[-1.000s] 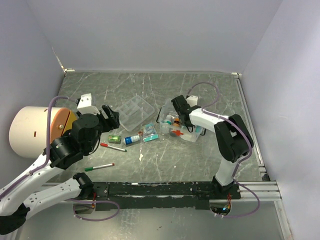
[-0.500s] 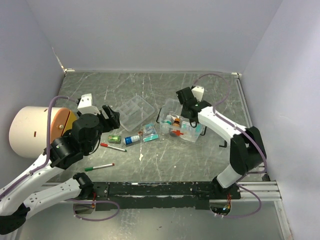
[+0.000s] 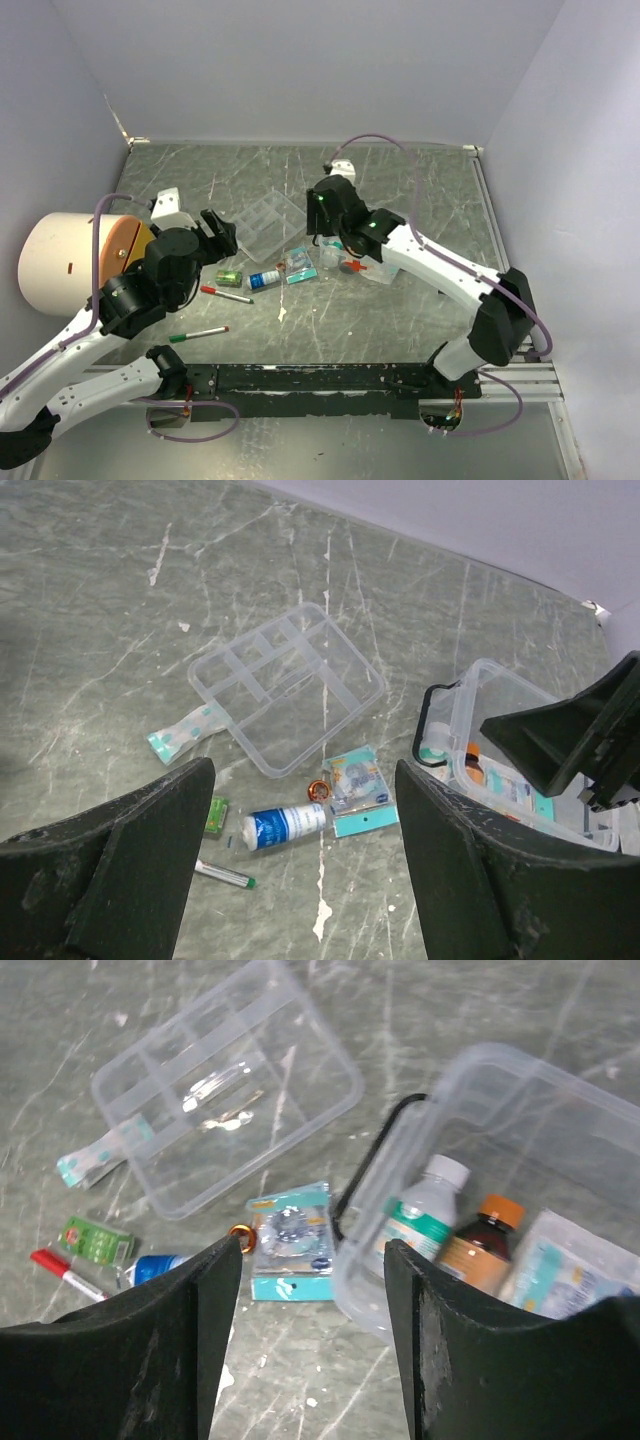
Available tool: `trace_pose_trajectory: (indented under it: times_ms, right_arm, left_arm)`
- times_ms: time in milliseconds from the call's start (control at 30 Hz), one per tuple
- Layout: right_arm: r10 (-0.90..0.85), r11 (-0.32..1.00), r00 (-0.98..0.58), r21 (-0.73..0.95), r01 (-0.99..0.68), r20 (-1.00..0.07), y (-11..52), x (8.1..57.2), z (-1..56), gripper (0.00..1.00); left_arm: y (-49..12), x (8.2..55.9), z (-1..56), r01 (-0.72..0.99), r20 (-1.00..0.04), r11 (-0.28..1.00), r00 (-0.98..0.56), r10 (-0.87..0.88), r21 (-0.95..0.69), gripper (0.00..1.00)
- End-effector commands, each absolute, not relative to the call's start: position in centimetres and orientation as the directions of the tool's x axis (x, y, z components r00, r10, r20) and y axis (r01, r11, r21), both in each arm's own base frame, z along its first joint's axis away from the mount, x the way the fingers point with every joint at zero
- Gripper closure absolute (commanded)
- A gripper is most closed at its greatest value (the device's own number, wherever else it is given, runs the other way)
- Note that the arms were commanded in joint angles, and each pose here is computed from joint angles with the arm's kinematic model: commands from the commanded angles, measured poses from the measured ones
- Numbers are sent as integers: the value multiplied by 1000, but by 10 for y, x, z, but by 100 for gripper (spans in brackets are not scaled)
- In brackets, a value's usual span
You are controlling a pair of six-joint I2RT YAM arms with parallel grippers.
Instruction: Organize the medicine kit
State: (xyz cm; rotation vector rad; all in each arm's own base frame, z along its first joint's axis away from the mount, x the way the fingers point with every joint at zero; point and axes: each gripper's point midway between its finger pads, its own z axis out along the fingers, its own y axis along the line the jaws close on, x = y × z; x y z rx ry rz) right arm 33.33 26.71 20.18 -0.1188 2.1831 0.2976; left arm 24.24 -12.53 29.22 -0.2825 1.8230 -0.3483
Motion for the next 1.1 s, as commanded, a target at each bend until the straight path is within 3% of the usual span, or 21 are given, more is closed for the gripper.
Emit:
trace_pose_trajectory:
  times_ms: [0,133,267,467,700,967,1067]
  right_arm:
    - [-87,923,-595,161,-350,-799,314,325,190,40]
    - [-200,914,-628,89,-396,-752,340,316,160,39]
    - [-243,913,-671,68,-402,-700,352,318,125,50]
    - [-293,924,-750,28,-383,-594,359,317,74,56]
    - [-308,926,-780,18,-378,-545,361,313,42,68]
    - [-310,940,-801,-38,-339,-512,350,313,22,69]
    - [-330,935,-794,-62,-349,-510,347,314,18,65]
  left_arm:
    - [-106,242,292,-105,-889,920,-238,-392,-377,16]
    - [-94,240,294,-150,-884,904,-200,-423,-399,16]
    - [-81,236,298,-188,-874,882,-155,-461,-432,15]
    - [-74,233,304,-197,-859,859,-112,-499,-473,15]
    - [-77,232,299,-187,-861,867,-139,-489,-462,15]
    - [-79,232,298,-180,-859,866,-144,-492,-466,14]
    - [-81,232,299,-165,-860,871,-154,-486,-463,15]
